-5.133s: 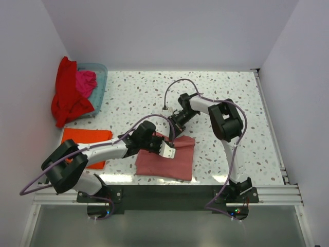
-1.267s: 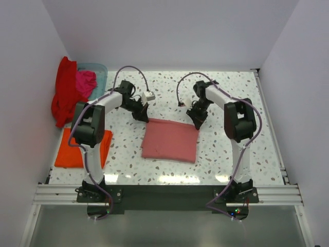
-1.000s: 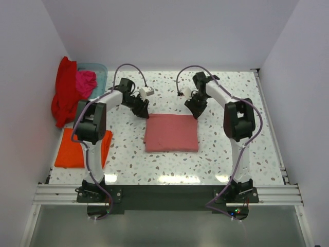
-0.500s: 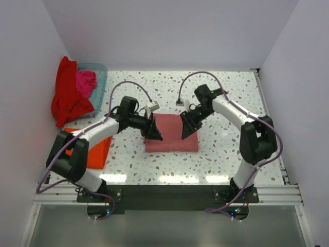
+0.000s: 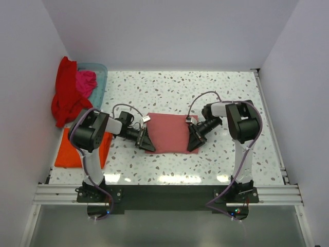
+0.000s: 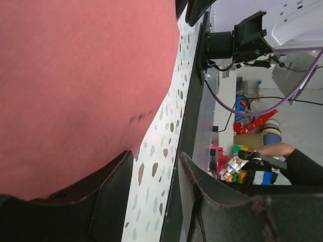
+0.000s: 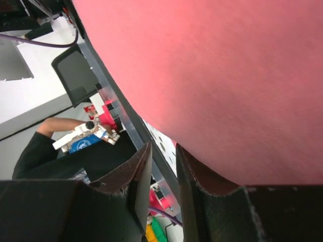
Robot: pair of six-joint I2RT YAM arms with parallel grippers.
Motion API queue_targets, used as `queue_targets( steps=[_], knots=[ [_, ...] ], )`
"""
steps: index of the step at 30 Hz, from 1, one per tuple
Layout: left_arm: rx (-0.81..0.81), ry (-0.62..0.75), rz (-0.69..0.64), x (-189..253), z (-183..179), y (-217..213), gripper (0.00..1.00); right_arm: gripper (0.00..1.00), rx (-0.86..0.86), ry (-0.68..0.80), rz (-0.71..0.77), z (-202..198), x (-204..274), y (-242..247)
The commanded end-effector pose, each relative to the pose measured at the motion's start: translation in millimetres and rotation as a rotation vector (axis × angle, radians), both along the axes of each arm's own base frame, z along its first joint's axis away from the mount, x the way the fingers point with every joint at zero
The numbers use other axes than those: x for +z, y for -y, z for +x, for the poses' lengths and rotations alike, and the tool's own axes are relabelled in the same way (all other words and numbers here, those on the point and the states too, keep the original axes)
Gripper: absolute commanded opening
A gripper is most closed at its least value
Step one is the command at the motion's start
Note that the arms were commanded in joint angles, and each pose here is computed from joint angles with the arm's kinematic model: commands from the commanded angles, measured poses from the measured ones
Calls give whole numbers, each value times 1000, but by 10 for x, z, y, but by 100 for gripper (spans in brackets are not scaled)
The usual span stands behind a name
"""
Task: Fold and stack the t-shirts
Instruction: Fold the tshirt, then neatly place the folded tshirt to the corner
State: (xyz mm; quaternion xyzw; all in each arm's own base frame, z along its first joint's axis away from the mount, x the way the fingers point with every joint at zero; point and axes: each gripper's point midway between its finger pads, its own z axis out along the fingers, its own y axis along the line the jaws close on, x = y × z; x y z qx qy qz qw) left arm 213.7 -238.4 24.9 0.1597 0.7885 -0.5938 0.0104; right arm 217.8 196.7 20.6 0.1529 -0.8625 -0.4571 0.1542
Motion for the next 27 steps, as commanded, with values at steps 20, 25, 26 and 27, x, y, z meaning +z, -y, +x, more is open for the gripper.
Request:
queue_targets(
  steps=[20, 25, 26, 27],
  knots=[
    [314, 610, 248, 1175, 719, -749, 56, 37, 150, 815, -278, 979, 1094, 193],
    [545, 489, 396, 1102, 774, -1090, 56, 46, 223, 1146, -247, 864, 1301, -691],
    [571, 467, 423, 1061, 768, -1137, 56, 47, 242, 1193, -288, 840, 1283, -756],
    [592, 437, 449, 1025, 753, -1173, 56, 48, 271, 1217, -290, 784, 1222, -872]
  ],
)
